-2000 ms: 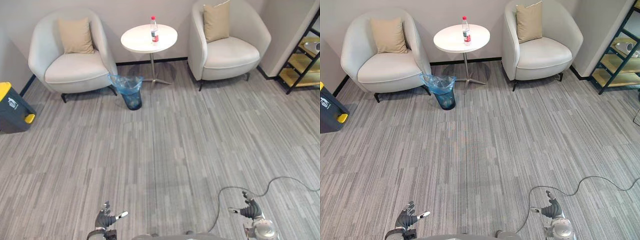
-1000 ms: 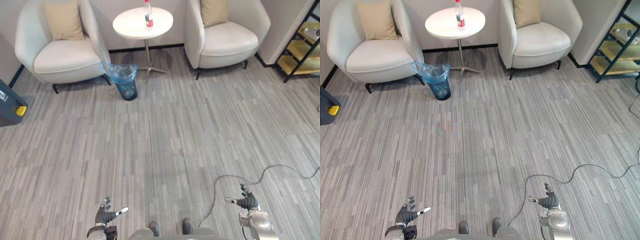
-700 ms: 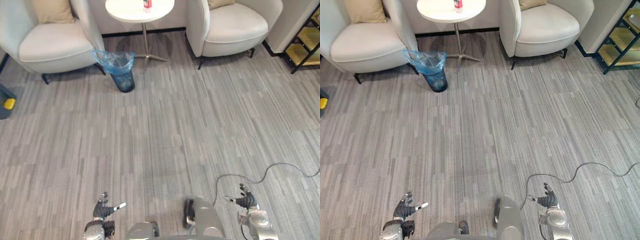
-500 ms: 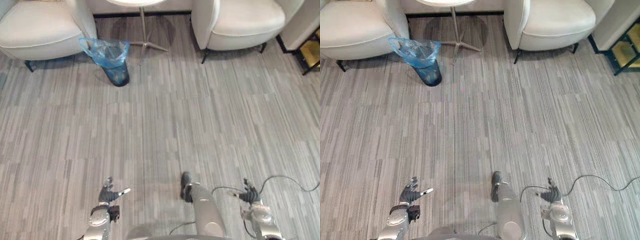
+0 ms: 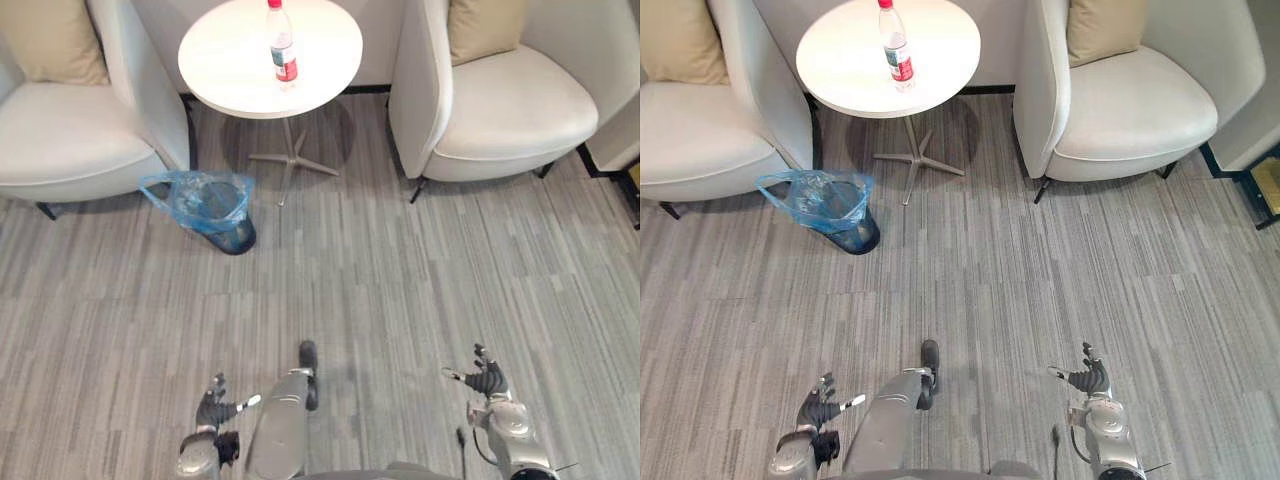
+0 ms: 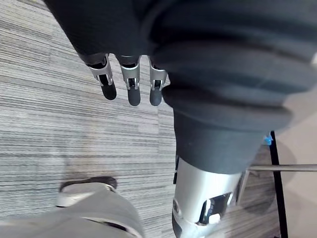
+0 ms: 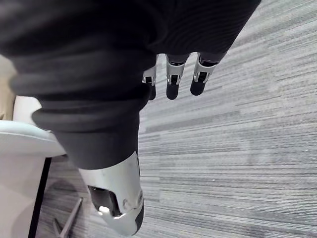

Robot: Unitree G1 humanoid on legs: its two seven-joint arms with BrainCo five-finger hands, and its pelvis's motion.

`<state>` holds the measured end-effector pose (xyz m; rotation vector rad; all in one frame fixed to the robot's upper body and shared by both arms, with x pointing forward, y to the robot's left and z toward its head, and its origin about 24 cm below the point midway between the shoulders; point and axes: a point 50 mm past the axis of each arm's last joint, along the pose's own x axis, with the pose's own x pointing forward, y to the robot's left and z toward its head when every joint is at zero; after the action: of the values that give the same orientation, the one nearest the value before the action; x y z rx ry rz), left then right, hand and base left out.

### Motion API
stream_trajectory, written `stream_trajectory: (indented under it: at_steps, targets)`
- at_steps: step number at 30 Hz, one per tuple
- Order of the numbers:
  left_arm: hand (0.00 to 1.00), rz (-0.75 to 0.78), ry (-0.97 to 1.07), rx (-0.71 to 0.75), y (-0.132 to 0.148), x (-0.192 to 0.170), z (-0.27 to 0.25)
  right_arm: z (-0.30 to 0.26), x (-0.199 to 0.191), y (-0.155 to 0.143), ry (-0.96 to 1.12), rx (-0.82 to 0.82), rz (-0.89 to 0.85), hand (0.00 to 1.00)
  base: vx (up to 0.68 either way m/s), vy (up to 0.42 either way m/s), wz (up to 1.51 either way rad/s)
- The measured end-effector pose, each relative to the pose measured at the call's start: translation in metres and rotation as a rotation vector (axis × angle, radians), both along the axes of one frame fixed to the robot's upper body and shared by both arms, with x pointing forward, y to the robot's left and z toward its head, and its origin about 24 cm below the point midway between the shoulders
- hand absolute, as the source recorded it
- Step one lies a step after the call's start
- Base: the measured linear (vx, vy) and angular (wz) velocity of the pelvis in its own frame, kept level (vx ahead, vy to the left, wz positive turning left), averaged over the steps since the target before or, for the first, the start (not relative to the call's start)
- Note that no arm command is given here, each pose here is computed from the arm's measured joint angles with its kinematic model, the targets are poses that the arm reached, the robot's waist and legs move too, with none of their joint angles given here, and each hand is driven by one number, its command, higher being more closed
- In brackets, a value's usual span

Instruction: Gather rubbish on tea table into small bin, then transfer packed bag to large trash can.

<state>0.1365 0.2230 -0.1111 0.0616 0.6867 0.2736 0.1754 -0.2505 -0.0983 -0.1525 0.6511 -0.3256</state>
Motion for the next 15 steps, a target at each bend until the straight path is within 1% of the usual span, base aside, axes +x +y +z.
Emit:
stream_trajectory:
  at_steps: [4, 6, 7, 9, 12, 15]
  targets:
    - [0.00, -0.006, -0.011, 0.010, 0.000, 0.005, 0.002, -0.001, 0.000, 0.005, 0.008, -0.005, 0.033, 0.00, 0.64, -0.017, 0.31]
    - [0.00, -0.012, -0.033, 0.010, -0.001, 0.013, 0.005, -0.003, -0.006, 0.003, 0.021, -0.006, 0.024, 0.00, 0.69, -0.190, 0.92]
    - [0.00, -0.015, -0.038, 0.010, -0.002, 0.015, 0.005, -0.006, -0.016, 0.001, 0.045, -0.009, 0.016, 0.00, 0.61, -0.219, 1.22]
    - [0.00, -0.018, -0.027, -0.005, -0.008, 0.014, 0.002, -0.008, -0.024, -0.003, 0.067, -0.012, -0.004, 0.00, 0.62, -0.212, 0.72]
    - [0.00, -0.015, -0.036, -0.025, -0.014, 0.016, 0.002, 0.009, -0.005, 0.006, -0.040, -0.013, 0.032, 0.00, 0.62, -0.230, 0.44]
    - [0.00, -0.015, -0.047, -0.045, -0.021, 0.018, 0.002, 0.026, 0.010, 0.018, -0.164, -0.009, 0.043, 0.00, 0.47, -0.129, 0.59]
